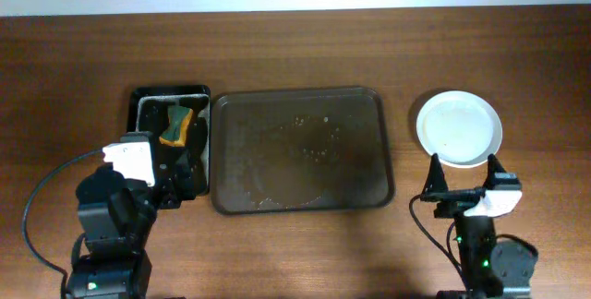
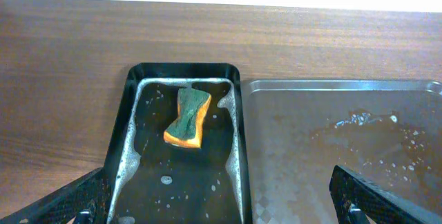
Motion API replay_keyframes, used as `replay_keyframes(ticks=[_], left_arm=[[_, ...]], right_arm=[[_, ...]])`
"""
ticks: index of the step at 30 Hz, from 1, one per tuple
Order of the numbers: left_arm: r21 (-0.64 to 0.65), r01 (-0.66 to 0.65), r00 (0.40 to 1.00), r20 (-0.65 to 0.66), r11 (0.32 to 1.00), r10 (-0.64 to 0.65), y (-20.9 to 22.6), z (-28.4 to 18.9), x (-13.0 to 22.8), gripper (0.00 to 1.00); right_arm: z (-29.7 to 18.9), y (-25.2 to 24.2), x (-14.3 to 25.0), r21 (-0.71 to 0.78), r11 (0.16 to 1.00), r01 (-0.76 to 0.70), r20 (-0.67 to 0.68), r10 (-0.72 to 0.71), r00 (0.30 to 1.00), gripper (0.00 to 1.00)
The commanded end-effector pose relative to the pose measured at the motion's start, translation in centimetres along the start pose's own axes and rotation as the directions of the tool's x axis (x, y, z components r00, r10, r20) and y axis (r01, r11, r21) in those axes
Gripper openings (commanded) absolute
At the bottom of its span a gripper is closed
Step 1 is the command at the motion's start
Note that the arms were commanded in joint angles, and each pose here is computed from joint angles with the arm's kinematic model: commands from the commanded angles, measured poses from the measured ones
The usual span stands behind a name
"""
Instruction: Clean dirty plates on tray and stack at the side
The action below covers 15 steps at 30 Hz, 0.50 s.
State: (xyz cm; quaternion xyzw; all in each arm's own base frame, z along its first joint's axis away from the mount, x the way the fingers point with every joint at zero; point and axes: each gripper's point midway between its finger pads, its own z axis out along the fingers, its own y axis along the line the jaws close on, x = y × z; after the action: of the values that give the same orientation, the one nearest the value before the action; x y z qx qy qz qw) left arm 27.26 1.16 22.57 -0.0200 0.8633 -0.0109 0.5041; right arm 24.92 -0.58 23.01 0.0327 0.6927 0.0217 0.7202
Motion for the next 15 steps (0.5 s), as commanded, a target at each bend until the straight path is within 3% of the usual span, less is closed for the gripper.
replay_keyframes(ticks=[1,7,11,15], left_arm=[[0.010,-0.012,1.000,0.001,1.000,0.012,-0.1,0.0,0.1,1.00],[0.010,-0.012,1.000,0.001,1.000,0.012,-0.1,0.0,0.1,1.00],[0.010,-0.012,1.000,0.001,1.000,0.012,-0.1,0.0,0.1,1.00],[0.010,-0.012,1.000,0.001,1.000,0.012,-0.1,0.0,0.1,1.00]], right_arm=[[-0.1,-0.1,1.1,-0.005,1.000,0.014,0.043,-0.013,0.999,0.98],[0.1,0.7,4.1,-0.062,0.985,0.161,0.019,-0.161,0.987,0.98],[-0.5,0.3,8.5,-0.074,0.984,0.159,-0.154,-0.169,0.973,0.98],[-0.6,0.4,7.3,-0.068,0.984,0.165,-0.104,-0.171,0.980,0.98]])
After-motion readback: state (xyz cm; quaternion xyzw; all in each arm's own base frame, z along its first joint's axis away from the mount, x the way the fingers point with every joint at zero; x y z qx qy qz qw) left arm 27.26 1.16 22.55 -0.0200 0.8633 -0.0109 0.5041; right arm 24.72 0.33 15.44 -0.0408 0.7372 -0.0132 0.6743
